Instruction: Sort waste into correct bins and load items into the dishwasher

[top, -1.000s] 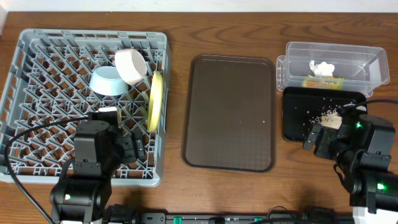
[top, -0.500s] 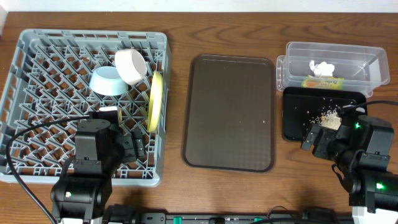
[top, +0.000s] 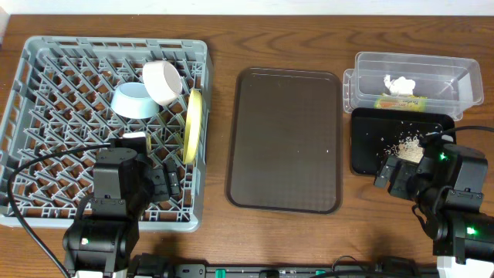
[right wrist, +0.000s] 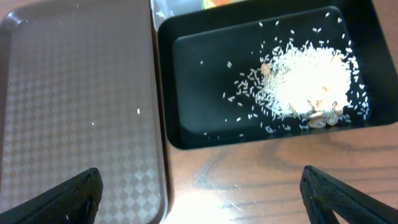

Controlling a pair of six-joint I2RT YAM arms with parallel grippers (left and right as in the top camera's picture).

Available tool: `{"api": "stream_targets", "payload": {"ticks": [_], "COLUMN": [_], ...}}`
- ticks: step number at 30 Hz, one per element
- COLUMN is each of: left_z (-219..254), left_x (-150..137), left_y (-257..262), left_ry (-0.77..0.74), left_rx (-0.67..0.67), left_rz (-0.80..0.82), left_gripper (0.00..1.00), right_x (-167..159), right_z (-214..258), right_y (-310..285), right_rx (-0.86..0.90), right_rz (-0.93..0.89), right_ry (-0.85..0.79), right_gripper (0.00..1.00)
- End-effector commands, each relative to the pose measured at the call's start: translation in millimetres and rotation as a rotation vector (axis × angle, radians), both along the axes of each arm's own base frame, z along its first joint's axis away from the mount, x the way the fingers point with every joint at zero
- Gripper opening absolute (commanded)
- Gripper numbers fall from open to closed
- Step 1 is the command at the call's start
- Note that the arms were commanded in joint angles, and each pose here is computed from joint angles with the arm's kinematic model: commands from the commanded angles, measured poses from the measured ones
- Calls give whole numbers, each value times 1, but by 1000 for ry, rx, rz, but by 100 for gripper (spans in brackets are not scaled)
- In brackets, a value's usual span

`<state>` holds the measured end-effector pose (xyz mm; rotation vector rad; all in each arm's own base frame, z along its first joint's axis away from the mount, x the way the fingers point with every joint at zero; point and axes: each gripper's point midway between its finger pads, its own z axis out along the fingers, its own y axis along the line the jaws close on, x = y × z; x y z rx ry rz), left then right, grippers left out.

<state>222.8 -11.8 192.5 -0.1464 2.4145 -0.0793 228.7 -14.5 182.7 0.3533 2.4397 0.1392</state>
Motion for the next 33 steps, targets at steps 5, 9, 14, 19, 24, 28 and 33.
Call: {"api": "stream_targets", "payload": {"ticks": [5, 9, 14, 19, 24, 28, 33], "left_z": [-1, -1, -1, -1, -1, -1, -1], "left_x": [0, 0, 0, 0, 0, 0, 0], "left_y": [1, 1, 1, 1, 1, 1, 1], "left_ry": [1, 1, 1, 1, 1, 1, 1], "left_rx": [4, 4, 4, 4, 4, 4, 4], "left_rz": [10, 10, 10, 10, 10, 10, 10], "left_gripper": [90, 90, 90, 90, 90, 90, 90], "right_x": [18, 29, 28, 20, 12, 8, 12], "right_z": [24, 42, 49, 48, 55, 54, 45], "right_y": [0, 9, 23, 34, 37, 35, 34], "right_rx": [-31, -72, -100, -108, -115, -125, -137], "right_rz": [13, 74, 141, 169, 168, 156, 138], "right_ry": [-145, -298, -486, -676, -878, -1003, -1100], "right_gripper": [99, 99, 99, 99, 99, 99, 99]}}
